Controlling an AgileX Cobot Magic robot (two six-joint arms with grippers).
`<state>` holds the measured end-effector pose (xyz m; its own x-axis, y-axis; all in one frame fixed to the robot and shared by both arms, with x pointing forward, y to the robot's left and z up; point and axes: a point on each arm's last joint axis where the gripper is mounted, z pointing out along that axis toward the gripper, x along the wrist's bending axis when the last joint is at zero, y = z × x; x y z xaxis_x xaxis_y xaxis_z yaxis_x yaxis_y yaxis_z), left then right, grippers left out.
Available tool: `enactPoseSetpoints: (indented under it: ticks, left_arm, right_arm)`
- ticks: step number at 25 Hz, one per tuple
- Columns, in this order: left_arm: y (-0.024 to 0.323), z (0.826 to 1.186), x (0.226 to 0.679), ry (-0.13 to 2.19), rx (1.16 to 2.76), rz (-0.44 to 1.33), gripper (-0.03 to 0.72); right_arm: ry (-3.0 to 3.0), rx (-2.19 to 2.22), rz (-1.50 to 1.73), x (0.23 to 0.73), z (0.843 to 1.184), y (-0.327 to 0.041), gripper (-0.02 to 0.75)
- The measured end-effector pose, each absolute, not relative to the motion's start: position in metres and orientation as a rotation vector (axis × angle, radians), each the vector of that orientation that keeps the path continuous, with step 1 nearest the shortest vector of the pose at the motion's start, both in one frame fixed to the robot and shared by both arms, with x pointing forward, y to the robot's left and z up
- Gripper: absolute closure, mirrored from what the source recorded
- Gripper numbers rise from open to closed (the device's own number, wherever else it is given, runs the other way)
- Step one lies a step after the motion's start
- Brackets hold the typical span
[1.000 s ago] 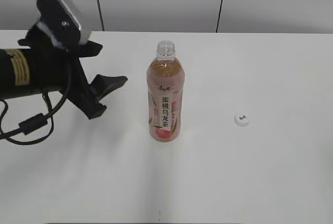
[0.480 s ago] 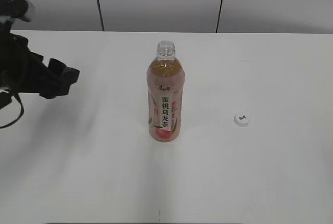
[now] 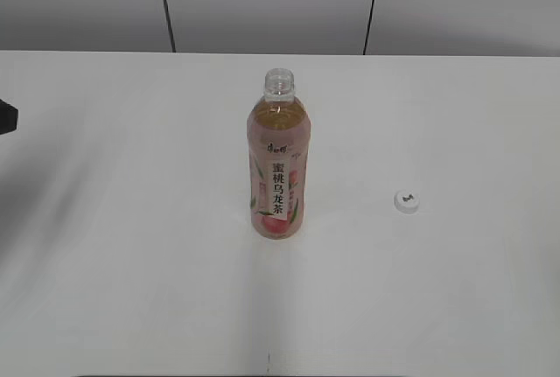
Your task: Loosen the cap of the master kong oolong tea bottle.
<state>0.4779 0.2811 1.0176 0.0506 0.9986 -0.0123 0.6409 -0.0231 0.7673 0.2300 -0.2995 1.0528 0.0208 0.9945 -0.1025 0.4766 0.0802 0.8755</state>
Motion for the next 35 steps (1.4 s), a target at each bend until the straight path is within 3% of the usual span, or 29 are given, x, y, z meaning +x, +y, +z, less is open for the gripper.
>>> enactPoseSetpoints:
  ticks: [10, 23, 35]
  left_arm:
    - [0.289, 1.042, 0.457, 1.709, 1.580, 0.747, 0.184]
    - [0.296, 1.080, 0.364, 1.742, 1.609, 0.743, 0.200]
    - [0.302, 1.070, 0.290, 1.693, 1.703, 0.785, 0.239]
  right_arm:
    - [1.563, 1.513, 0.832, 0.230, 1.053, -0.300, 0.278]
    - [1.545, 1.538, 0.848, 0.230, 1.053, -0.300, 0.278]
    - [1.544, 1.539, 0.848, 0.230, 1.053, -0.300, 0.278]
